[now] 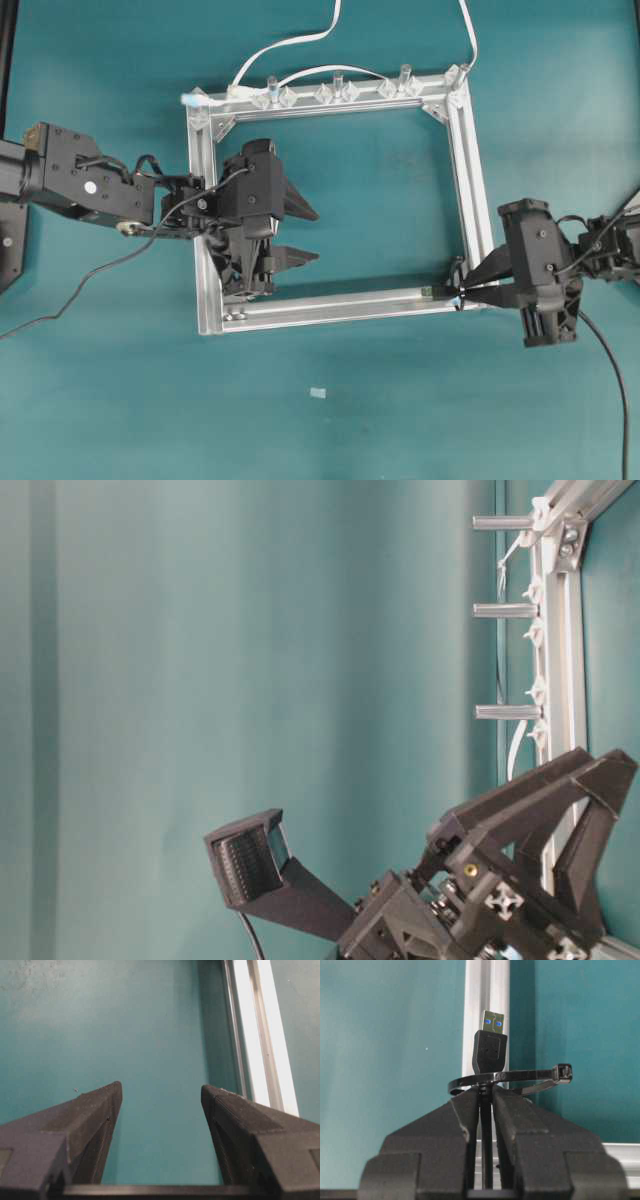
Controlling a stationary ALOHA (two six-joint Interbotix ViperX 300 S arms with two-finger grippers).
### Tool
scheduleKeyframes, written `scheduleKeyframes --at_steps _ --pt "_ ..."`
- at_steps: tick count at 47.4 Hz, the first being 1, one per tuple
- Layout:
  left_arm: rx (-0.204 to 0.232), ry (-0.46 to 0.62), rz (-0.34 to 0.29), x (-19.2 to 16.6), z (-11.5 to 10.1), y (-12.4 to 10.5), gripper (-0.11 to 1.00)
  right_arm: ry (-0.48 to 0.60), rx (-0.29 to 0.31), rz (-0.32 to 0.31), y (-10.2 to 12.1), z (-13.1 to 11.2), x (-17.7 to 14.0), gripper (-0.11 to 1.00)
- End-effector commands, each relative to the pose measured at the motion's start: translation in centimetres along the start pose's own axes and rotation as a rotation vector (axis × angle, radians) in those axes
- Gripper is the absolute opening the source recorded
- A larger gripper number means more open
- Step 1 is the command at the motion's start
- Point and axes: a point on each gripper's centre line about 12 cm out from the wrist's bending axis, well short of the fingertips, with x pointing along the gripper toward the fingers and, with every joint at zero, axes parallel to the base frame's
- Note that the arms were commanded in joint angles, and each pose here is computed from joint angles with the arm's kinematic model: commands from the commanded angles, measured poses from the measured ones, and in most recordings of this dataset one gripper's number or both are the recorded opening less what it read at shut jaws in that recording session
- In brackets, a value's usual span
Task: Insert the wire through the string loop located on the right side.
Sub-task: 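Bring the left gripper to the plug and grasp it past the loop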
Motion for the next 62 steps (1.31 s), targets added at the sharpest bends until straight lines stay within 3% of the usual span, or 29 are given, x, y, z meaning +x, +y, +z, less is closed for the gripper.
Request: scheduleKeyframes --at_steps 1,20,36,48,62 --pt "-0.001 -0.049 -0.008 -0.7 1.5 -0.3 0.66 -0.030 -0.004 0.007 0.3 0.9 0.0 0.12" --pt "0.007 -0.057 -0.022 -0.6 1.8 -1.0 0.66 -0.036 -0.004 0.007 0.3 1.0 0.0 0.12" --pt "0.059 -0.051 -0.110 -0.9 1.7 -5.2 0.66 -0.043 -0.004 0.007 0.3 1.1 0.0 0.12" --pt "0.031 -0.025 -0.118 -0.6 1.2 -5.6 0.66 -0.048 -0.002 0.006 0.3 1.2 0.0 0.12" --pt "0.028 -0.042 -0.120 1.4 2.6 -6.0 0.66 -0.052 -0.003 0.007 0.3 1.3 0.0 0.12"
